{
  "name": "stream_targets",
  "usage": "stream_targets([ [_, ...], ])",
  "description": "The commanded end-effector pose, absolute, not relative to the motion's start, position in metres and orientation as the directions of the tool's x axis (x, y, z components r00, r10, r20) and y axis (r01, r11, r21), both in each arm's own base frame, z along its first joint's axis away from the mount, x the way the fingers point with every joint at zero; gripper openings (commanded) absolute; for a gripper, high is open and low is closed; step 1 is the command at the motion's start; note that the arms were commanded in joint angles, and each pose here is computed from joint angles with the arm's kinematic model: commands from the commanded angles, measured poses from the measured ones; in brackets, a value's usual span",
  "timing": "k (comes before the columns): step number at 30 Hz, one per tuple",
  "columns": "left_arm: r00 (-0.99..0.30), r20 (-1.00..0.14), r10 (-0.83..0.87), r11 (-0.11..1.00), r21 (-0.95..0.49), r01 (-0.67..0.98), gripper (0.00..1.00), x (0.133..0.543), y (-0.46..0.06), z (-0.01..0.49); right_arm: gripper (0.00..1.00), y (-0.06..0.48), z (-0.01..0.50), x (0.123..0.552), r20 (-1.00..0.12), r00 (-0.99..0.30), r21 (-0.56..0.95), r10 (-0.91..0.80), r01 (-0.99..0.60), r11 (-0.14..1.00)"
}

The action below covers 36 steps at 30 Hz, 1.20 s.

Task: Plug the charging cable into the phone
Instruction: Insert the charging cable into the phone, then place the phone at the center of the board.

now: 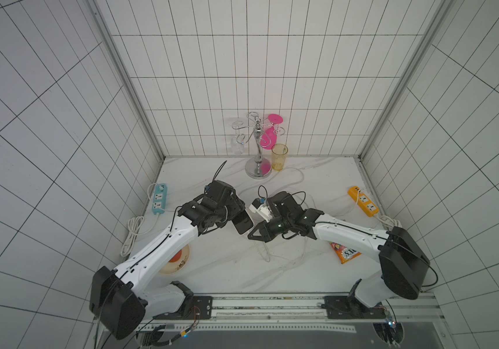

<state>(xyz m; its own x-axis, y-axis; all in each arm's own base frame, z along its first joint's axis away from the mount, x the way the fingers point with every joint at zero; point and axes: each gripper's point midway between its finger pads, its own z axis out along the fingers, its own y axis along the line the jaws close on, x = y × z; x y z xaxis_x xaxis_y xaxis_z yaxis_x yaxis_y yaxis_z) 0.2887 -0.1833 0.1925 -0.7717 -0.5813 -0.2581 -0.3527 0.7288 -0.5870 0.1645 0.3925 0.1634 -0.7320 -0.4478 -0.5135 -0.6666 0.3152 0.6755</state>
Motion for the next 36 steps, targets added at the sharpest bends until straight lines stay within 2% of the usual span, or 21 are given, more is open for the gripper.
stream_targets([
  [1,-0.838,-0.173,-0.517,0.734,-0.594,-0.330,0.00,0.271,-0.194,0.193,0.18,0.403,0.219,0.198,-0.706,-0.631,0.584,-0.322,-0.776,0.239],
  [5,-0.821,-0.194,-0.538,0.742,-0.572,-0.351,0.00,0.282,-0.181,0.189,0.40,0.385,0.213,0.191,-0.694,-0.638,0.595,-0.333,-0.769,0.233],
  [9,-0.814,-0.200,-0.546,0.754,-0.542,-0.372,0.00,0.289,-0.172,0.180,0.49,0.368,0.209,0.180,-0.691,-0.632,0.586,-0.351,-0.774,0.241],
  [11,-0.809,-0.211,-0.549,0.767,-0.512,-0.387,0.01,0.293,-0.165,0.171,0.51,0.358,0.205,0.179,-0.686,-0.640,0.582,-0.346,-0.768,0.267],
  [17,-0.816,-0.186,-0.548,0.803,-0.390,-0.451,0.33,0.298,-0.143,0.125,0.52,0.336,0.194,0.184,-0.654,-0.684,0.595,-0.324,-0.729,0.338],
  [19,-0.821,-0.180,-0.541,0.820,-0.329,-0.468,0.40,0.299,-0.135,0.109,0.52,0.332,0.192,0.184,-0.651,-0.689,0.592,-0.318,-0.723,0.355],
  [30,-0.842,-0.091,-0.532,0.838,-0.204,-0.507,0.43,0.307,-0.125,0.040,0.53,0.317,0.186,0.183,-0.630,-0.714,0.592,-0.306,-0.696,0.406],
  [33,-0.852,-0.068,-0.520,0.847,-0.170,-0.503,0.60,0.308,-0.123,0.028,0.53,0.314,0.185,0.183,-0.626,-0.718,0.591,-0.306,-0.692,0.416],
  [36,-0.853,-0.064,-0.518,0.849,-0.157,-0.504,0.66,0.308,-0.122,0.023,0.53,0.313,0.190,0.181,-0.628,-0.717,0.596,-0.304,-0.694,0.404],
])
